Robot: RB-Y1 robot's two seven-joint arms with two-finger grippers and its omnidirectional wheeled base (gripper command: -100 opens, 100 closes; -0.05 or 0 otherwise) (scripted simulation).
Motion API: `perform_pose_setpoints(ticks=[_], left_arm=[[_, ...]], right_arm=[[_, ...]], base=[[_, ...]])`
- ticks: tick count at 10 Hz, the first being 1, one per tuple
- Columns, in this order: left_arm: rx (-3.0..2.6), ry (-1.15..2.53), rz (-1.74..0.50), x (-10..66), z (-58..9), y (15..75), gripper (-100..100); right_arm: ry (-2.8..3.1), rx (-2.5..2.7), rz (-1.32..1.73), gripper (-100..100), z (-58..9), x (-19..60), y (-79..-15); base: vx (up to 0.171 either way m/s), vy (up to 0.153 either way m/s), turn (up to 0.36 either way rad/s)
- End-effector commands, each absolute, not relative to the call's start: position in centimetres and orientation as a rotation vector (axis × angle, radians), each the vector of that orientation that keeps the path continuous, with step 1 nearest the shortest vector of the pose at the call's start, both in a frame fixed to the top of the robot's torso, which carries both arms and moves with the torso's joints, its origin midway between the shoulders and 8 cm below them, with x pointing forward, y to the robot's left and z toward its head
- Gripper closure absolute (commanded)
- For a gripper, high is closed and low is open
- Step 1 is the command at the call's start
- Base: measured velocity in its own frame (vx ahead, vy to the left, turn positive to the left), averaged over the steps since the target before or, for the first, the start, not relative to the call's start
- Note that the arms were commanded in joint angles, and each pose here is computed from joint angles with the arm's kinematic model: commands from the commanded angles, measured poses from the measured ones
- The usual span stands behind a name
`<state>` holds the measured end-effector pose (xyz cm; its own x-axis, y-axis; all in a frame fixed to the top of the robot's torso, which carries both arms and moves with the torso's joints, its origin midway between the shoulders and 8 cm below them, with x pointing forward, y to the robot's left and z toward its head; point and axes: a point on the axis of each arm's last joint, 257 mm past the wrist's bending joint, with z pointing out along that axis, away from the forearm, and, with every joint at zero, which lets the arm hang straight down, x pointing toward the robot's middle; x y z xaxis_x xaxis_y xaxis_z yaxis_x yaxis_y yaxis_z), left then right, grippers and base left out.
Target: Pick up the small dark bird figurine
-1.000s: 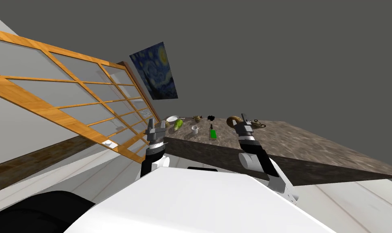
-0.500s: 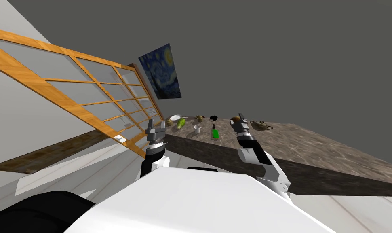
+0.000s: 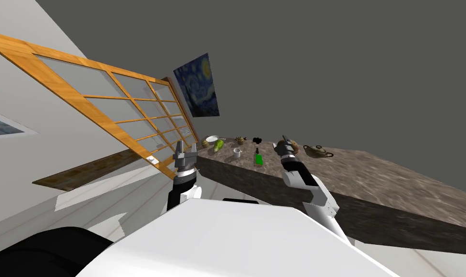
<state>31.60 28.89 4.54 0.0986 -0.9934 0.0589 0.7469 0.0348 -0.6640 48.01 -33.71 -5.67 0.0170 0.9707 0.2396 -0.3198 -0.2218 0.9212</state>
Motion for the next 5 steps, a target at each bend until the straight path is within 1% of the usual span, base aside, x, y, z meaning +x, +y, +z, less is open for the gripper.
perform_pose_setpoints(ticks=[1,2,3,4,5], left_arm=[[-0.632,0.489,-1.422,31.6,4.5,28.9,0],[-0.632,0.489,-1.422,31.6,4.5,28.9,0],[-0.632,0.489,-1.422,31.6,4.5,28.9,0],[-0.632,0.489,-1.422,31.6,4.5,28.9,0],[-0.632,0.489,-1.422,31.6,4.5,28.9,0]], right_arm=[[0.796,1.219,1.48,-100,-6.3,49.5,-34.7],[0.799,1.258,1.48,-100,-7.0,49.7,-34.8],[0.785,1.295,1.48,-100,-7.2,50.9,-35.8],[0.784,1.337,1.482,-100,-7.9,51.0,-35.9],[0.781,1.352,1.487,-100,-8.1,51.0,-36.0]], base=[[-0.017,0.004,0.171],[-0.018,0.001,0.136],[-0.027,0.007,0.212],[-0.021,0.002,0.1],[-0.008,0.0,-0.02]])
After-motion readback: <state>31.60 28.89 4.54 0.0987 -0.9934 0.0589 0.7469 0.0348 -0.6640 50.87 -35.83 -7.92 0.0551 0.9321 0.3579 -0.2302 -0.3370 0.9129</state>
